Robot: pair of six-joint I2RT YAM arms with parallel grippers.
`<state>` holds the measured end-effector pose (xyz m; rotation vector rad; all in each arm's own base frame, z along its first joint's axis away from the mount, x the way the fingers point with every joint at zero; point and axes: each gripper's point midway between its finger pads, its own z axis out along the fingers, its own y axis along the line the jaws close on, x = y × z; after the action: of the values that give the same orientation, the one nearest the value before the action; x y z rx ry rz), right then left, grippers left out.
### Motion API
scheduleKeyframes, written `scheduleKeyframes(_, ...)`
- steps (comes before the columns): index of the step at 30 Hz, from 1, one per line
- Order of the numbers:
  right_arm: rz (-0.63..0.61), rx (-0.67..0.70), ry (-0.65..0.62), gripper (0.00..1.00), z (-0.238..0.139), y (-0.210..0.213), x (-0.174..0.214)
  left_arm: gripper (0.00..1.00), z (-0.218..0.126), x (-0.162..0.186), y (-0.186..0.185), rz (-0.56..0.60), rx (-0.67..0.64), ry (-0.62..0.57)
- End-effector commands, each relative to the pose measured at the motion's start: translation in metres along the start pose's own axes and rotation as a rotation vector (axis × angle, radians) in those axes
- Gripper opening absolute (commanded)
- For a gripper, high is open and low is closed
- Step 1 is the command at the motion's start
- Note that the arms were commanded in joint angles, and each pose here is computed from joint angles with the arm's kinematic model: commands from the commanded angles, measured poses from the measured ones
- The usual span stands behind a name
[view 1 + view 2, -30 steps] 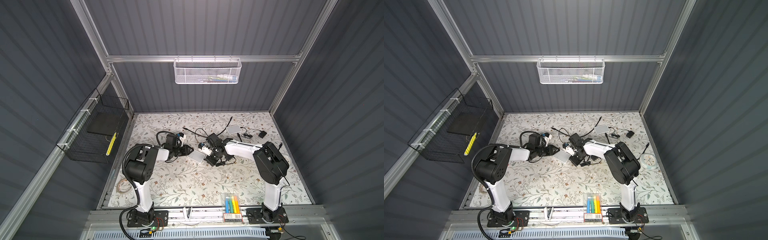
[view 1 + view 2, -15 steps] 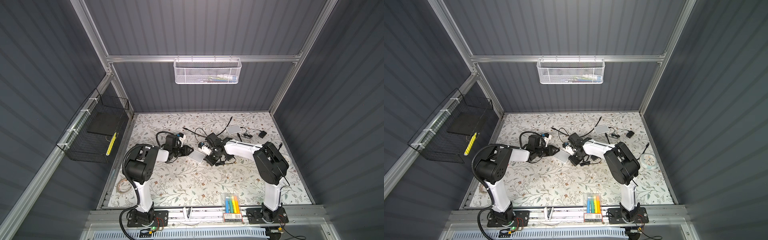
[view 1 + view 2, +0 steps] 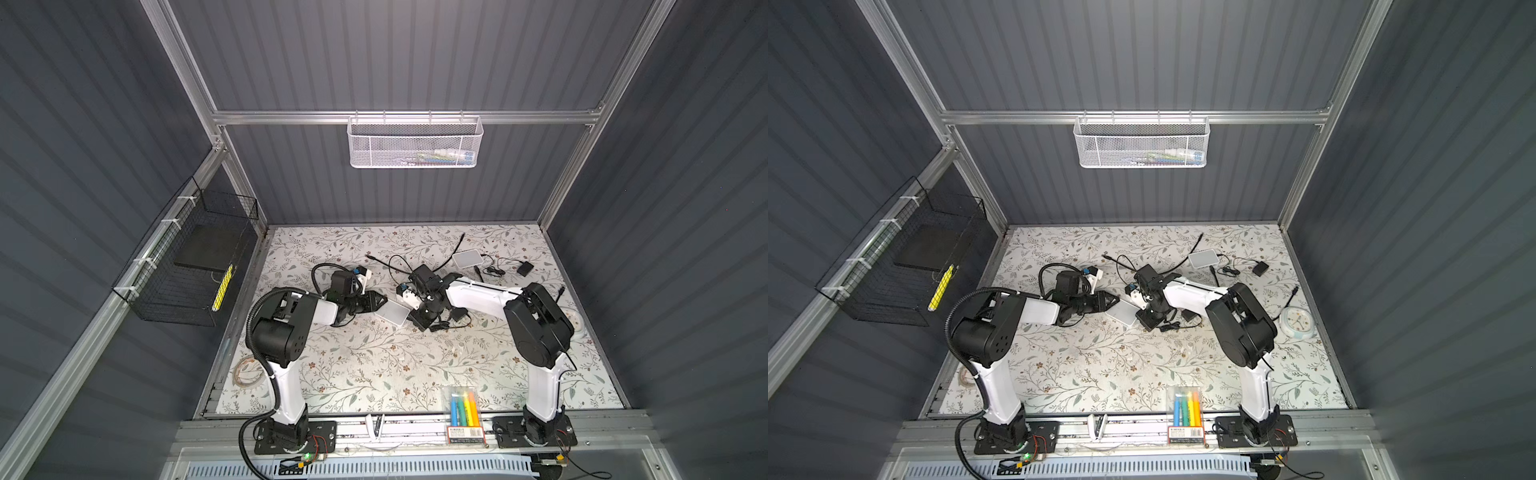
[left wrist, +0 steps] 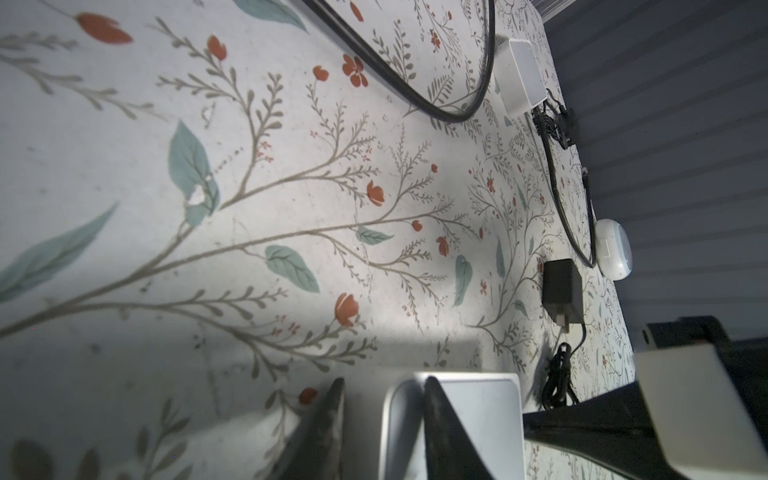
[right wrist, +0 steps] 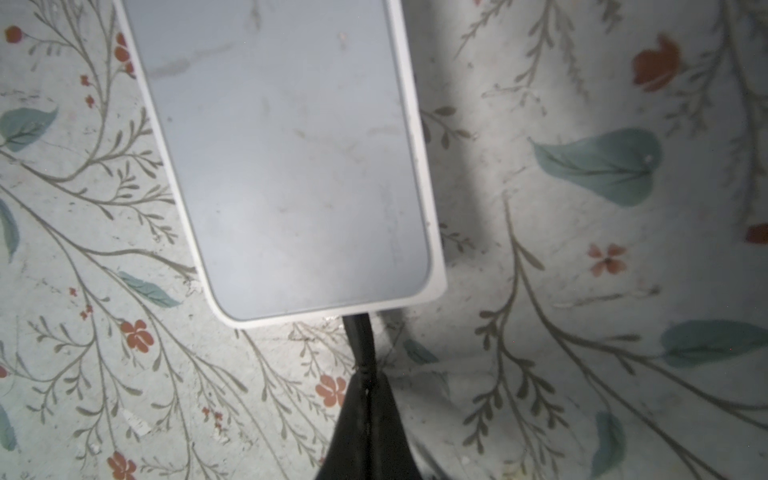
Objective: Insert the plug into the switch port
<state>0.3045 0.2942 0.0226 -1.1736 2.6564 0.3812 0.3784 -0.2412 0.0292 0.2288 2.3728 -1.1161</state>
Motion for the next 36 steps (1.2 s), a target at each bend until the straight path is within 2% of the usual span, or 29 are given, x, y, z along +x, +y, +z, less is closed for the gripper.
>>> scheduleKeyframes(1, -0.040, -0.012, -0.203, 0.00, -0.009, 0.009, -0.063, 0.31, 0.008, 0.110, 0.031, -0.194, -0.109, 0.311)
scheduleKeyframes(36, -0.069, 0.025, -0.328, 0.00, -0.026, 0.006, -0.115, 0.29, 0.019, 0.127, 0.019, -0.194, -0.058, 0.345)
